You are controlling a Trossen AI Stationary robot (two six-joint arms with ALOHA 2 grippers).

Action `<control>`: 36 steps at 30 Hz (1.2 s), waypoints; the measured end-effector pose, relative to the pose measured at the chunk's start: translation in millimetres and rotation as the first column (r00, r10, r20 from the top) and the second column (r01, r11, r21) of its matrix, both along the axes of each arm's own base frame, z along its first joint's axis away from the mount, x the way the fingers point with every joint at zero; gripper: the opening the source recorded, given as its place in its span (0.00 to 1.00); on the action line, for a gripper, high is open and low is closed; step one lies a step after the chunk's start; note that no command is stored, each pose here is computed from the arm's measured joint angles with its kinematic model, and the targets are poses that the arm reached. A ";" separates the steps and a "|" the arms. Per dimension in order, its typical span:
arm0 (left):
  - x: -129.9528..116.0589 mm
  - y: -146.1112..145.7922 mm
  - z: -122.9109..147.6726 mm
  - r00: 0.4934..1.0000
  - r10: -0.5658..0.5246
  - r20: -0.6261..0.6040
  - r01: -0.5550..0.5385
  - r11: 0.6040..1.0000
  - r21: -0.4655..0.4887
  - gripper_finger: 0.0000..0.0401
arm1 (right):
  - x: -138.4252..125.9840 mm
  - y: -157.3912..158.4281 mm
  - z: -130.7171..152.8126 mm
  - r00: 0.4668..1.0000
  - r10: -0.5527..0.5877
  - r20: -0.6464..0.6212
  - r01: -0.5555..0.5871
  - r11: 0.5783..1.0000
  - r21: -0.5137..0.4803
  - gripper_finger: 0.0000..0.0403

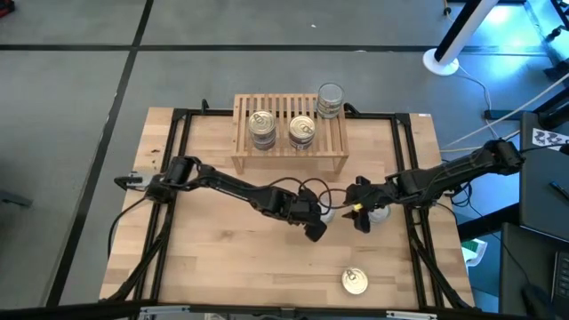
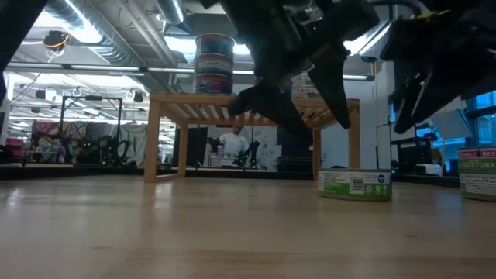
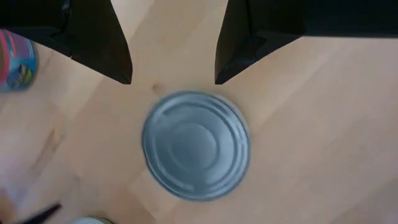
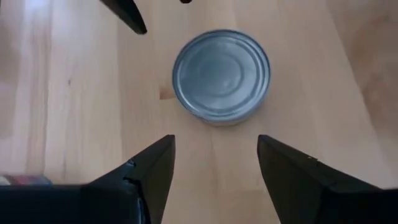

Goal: Stack canned seafood by type on shelf
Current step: Put the green tuna can on the shelf

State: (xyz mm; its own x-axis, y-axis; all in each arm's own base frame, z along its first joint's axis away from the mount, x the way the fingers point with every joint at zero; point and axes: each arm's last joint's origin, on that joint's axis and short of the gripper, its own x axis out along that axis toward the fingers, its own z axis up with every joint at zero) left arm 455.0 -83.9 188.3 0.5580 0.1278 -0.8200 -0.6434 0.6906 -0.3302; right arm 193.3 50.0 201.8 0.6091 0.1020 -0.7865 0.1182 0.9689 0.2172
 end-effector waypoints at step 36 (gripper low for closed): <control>12.7 19.0 -41.7 0.990 0.132 -0.053 -0.135 0.989 -0.055 0.42 | 21.0 4.0 -24.9 0.986 -0.159 -0.042 0.161 0.986 0.042 0.57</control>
